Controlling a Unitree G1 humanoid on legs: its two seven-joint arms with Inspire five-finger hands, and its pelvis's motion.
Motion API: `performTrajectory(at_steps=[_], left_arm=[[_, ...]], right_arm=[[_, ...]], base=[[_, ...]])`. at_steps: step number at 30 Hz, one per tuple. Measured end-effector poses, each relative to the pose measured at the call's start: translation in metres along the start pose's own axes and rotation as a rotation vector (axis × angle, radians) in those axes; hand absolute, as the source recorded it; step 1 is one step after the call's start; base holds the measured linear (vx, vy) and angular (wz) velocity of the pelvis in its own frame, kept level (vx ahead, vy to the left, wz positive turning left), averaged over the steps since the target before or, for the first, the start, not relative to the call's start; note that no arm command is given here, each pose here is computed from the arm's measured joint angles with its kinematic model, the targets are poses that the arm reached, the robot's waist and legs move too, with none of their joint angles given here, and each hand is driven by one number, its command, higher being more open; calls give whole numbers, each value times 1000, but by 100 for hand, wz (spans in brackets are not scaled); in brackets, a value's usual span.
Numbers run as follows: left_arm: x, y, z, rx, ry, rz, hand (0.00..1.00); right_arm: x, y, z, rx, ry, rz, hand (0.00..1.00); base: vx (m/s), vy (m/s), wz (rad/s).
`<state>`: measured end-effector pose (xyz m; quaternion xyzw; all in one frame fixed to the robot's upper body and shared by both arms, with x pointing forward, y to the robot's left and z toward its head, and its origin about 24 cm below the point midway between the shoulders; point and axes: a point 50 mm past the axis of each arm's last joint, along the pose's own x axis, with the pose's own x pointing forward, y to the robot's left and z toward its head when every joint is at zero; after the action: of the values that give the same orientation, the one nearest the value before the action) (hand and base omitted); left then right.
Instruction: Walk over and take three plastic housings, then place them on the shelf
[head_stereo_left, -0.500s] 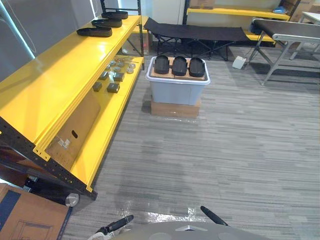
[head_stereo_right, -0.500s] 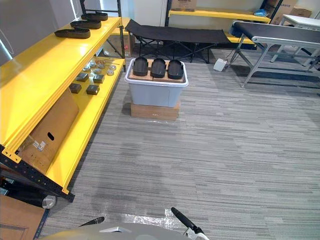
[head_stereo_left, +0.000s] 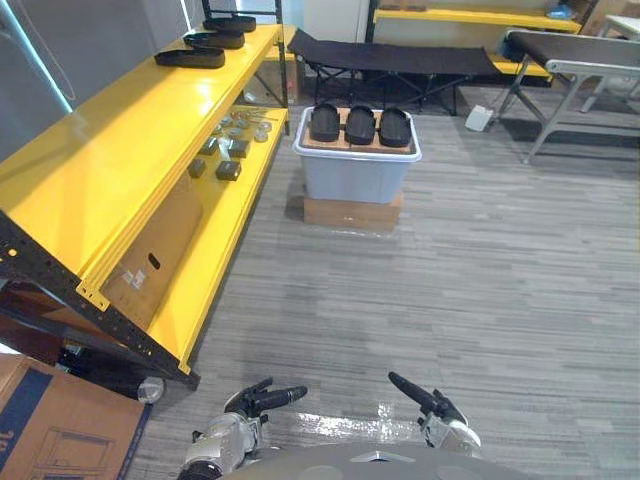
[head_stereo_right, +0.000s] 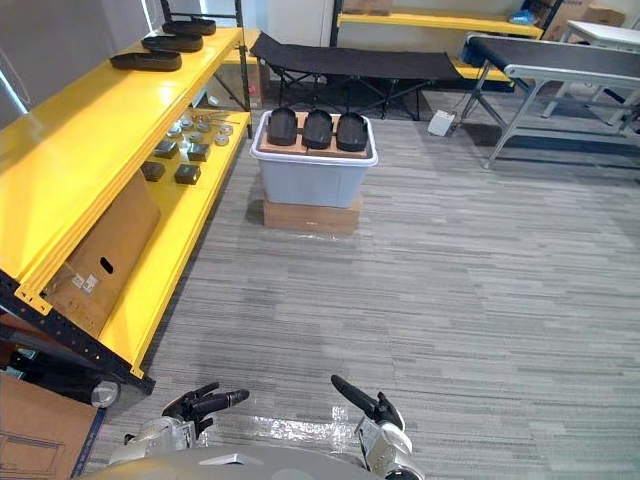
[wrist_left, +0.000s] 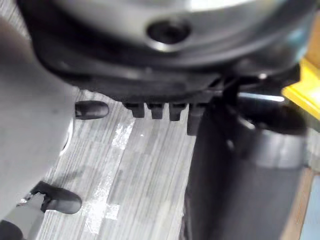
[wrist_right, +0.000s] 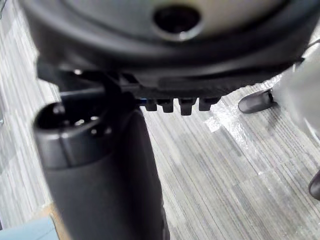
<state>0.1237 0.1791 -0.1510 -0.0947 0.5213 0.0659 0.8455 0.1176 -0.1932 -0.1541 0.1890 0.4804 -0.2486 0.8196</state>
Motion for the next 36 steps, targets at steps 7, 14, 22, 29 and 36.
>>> performTrajectory(at_steps=[7,14,22,29,36], left_arm=[[1,-3,-1,-59,-7,16,100],[0,5,-4,-140,-10,94,100],[-3,18,-16,-223,-13,145,100],[-7,24,-29,-231,12,157,100],[-5,23,-21,-204,-11,138,100]], right_arm=[[0,1,3,3,-21,1,100],[-2,2,-10,14,11,-3,100],[-7,-16,-27,35,52,-70,100],[-8,-23,-29,55,36,-116,100],[-11,-29,-24,124,-33,-123,100]], base=[[49,3,-2],[-90,0,-3],[-76,5,-1],[75,42,6],[174,54,27]])
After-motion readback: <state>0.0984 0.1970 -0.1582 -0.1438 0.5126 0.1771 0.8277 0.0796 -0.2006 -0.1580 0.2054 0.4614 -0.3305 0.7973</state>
